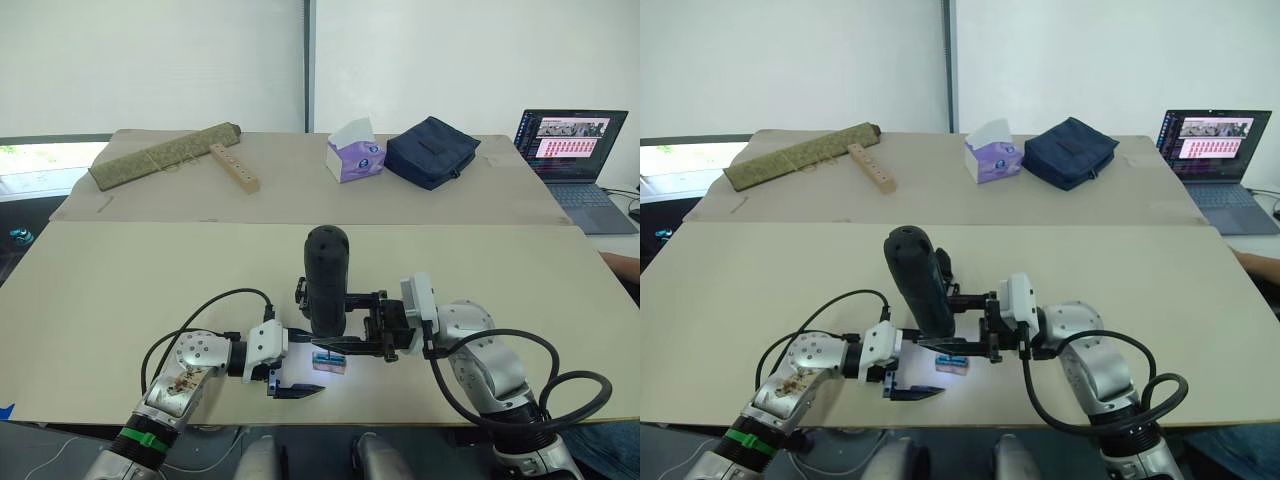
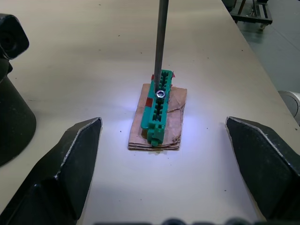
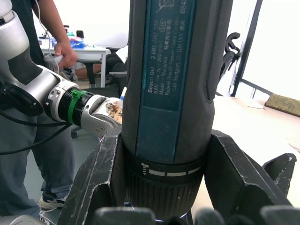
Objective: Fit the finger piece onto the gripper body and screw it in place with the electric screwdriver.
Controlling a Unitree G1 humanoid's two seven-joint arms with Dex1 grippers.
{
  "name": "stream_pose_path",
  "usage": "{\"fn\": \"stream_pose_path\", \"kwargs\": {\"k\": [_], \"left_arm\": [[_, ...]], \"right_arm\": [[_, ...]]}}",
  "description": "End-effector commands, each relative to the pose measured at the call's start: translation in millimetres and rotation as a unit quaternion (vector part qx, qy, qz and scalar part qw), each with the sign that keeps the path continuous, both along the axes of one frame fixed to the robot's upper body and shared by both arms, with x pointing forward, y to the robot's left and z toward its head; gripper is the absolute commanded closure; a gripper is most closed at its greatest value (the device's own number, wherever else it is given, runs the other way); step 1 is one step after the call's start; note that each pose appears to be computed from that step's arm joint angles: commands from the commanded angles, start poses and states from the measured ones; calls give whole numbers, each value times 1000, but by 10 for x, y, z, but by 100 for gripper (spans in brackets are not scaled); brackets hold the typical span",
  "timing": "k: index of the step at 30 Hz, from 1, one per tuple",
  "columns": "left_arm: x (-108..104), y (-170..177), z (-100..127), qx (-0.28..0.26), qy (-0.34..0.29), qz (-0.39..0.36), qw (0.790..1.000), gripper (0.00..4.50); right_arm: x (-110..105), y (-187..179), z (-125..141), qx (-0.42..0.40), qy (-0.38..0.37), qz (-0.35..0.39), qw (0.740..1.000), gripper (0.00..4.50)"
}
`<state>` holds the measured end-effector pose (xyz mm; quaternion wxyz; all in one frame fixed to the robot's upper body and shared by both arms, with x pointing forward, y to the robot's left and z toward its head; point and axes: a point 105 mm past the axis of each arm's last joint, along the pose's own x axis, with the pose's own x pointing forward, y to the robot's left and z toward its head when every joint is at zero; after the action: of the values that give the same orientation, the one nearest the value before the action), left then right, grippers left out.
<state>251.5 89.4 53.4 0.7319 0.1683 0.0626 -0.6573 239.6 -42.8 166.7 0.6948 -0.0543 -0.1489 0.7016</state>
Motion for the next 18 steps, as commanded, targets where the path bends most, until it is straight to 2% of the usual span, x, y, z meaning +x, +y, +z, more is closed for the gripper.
{"fn": "stream_pose_path", "kwargs": {"k": [1,18], "left_arm": [[-26,34,-171,19,31,12,999,3],[-39,24,-173,20,34,8,999,3]], "right_arm": [[-47,20,141,18,-31,12,999,258],[-17,20,138,14,-35,3,999,258]]}}
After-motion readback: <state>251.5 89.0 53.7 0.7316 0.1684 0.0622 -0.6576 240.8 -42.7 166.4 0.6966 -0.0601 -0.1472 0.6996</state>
